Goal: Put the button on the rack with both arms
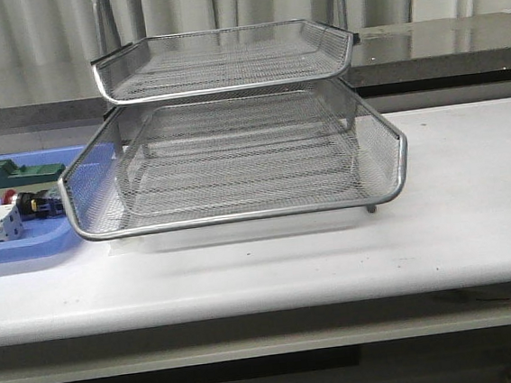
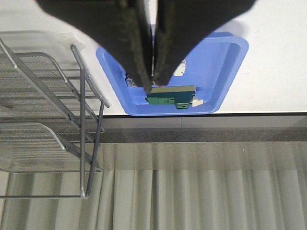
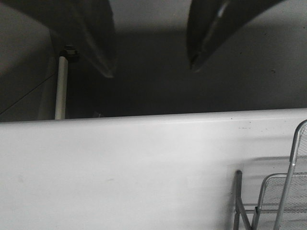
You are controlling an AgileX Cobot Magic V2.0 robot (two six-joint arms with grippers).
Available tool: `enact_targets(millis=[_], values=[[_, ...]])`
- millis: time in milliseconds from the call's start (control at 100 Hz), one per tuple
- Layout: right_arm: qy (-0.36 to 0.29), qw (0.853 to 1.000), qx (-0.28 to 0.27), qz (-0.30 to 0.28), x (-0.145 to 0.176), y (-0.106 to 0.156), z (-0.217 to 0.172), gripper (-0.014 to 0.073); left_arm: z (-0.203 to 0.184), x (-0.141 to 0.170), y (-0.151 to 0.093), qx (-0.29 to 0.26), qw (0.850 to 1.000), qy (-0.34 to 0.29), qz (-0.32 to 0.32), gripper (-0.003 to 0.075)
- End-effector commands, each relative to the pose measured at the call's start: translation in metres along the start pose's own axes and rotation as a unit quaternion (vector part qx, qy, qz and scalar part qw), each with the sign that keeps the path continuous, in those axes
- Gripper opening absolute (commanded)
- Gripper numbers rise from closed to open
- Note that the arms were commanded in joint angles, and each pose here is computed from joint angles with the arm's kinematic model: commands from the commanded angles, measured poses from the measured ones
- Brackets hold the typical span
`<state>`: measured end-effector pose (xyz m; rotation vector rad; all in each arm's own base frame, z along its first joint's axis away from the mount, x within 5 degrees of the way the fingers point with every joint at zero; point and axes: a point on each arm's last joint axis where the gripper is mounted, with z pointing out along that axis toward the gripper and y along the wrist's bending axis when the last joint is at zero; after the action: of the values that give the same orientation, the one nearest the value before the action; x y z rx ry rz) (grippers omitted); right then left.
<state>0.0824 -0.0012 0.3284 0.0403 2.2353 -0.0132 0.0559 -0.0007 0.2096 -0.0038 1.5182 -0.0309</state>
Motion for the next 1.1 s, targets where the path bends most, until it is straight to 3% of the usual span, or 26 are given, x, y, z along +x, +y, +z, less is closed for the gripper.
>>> enact_targets(millis=[0,110,240,810,990,1090], values=[[-0.04,0.999,0.005,-0.002,-0.011,-0.001,-0.005,0.0235,-0.001,0.007,-0.001,0.006,0.999,-0.031,-0.008,0.0004],[-0.04,0.999,0.005,-0.002,-0.011,-0.001,-0.005,0.006,-0.001,0.007,-0.001,0.006,0.999,-0.031,-0.008,0.0004],[-0.04,0.999,0.005,-0.002,-0.011,-0.001,-0.005,-0.0074,-0.001,0.007,-0.001,0.006,0.999,-0.031,-0.008,0.0004],[-0.04,0.999,0.005,-0.002,-0.011,-0.001,-0.005,-0.0068,-0.001,0.007,-0.001,0.006,0.999,-0.032,-0.008,0.0004],[-0.04,0.999,0.005,-0.002,-0.011,-0.001,-0.005,-0.0068,-0.003,-0.008,-0.002,0.015,0.995,-0.093,-0.011,0.0004],[-0.04,0.999,0.005,-0.002,-0.011,-0.001,-0.005,-0.0068,-0.003,-0.019,-0.002,0.013,0.995,-0.093,-0.032,0.0004]])
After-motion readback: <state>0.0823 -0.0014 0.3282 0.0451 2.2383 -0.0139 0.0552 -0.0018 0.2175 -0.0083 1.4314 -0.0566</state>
